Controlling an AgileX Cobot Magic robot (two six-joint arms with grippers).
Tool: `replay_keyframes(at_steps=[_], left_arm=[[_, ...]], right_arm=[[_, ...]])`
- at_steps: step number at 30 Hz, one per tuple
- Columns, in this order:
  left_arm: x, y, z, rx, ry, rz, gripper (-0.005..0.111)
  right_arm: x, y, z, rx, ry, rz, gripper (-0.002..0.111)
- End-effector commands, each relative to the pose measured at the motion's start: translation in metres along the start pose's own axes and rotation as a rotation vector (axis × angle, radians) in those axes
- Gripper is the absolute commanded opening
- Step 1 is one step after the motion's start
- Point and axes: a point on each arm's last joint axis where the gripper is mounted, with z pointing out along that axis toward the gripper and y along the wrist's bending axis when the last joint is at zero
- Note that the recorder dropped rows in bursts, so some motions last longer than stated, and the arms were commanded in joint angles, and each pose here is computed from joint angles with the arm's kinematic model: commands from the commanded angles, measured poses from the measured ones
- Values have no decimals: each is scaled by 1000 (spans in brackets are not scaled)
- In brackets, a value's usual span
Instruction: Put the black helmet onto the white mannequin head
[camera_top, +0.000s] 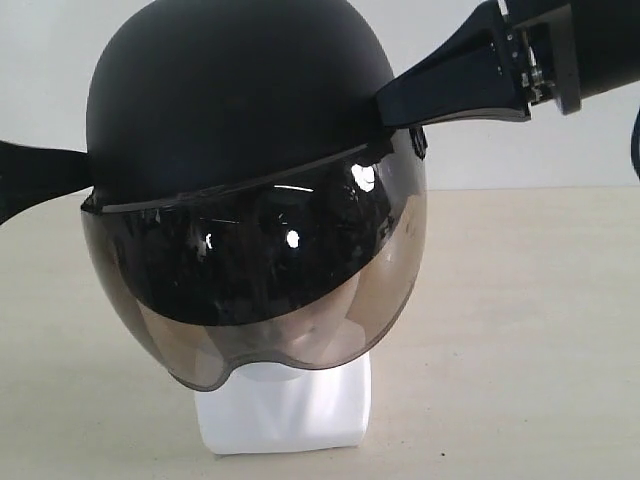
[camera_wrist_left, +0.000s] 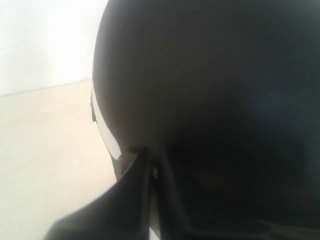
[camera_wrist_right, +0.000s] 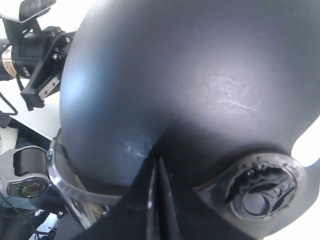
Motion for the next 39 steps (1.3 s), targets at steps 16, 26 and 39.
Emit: replay_keyframes(at_steps=[16, 26, 39], left_arm=[[-27, -16, -4, 158, -18, 99, 4], [-28, -21, -5, 201, -15, 107, 4], [-43, -23, -8, 197, -49, 135, 4]], right_arm=[[13, -6, 6, 69, 113, 16, 0], [12, -12, 6, 135, 101, 57, 0], [11, -13, 5, 155, 89, 68, 0]])
